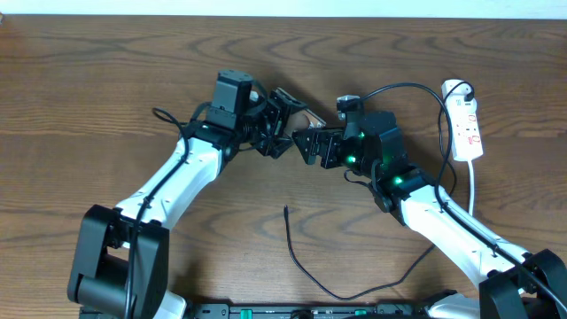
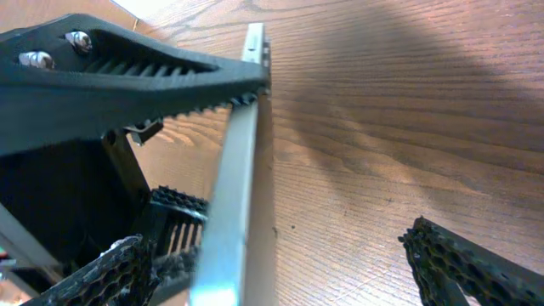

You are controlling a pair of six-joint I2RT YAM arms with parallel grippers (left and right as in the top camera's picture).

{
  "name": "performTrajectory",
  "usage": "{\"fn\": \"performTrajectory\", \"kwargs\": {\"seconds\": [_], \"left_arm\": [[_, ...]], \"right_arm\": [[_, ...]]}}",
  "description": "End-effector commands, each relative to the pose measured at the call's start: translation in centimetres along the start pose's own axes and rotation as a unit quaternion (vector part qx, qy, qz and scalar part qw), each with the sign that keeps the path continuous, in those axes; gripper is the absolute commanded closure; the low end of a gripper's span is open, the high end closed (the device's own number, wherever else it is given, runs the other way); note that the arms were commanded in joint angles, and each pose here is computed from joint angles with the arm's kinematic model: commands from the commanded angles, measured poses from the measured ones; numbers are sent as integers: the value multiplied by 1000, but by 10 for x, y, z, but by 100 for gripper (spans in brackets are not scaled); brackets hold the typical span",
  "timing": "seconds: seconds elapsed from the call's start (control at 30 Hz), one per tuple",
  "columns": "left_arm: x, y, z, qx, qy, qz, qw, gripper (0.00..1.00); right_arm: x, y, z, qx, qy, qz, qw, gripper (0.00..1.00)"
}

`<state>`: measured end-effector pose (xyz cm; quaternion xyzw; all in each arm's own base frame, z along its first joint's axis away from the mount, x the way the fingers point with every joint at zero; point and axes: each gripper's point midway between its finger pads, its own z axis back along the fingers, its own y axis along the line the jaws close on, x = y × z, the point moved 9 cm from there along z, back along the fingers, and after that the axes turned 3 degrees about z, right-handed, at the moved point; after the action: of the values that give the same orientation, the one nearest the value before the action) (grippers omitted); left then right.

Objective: Plug charger to phone and switch on socket
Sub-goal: 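Grasp the phone's edge with the right gripper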

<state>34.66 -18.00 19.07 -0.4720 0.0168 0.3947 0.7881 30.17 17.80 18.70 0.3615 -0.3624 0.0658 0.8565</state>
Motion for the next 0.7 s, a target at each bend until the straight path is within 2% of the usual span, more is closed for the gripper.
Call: {"fn": "performTrajectory", "kwargs": {"seconds": [0.0, 0.23, 0.37, 0.5, 0.67], "left_arm": [[-16, -18, 7, -24, 18, -22, 999, 93], [-21, -17, 3, -21, 24, -26, 999, 93], [-22, -17, 3, -21, 24, -24, 999, 93], [-22, -17, 3, -21, 24, -24, 999, 93], [-22, -17, 3, -21, 24, -24, 999, 93]], "right_arm": [[2, 9, -2, 8, -2, 20, 1000, 10], [2, 9, -2, 8, -2, 20, 1000, 13], [2, 9, -2, 8, -2, 20, 1000, 19], [2, 9, -2, 8, -2, 20, 1000, 27], [1, 9, -2, 8, -2, 20, 1000, 44]]}}
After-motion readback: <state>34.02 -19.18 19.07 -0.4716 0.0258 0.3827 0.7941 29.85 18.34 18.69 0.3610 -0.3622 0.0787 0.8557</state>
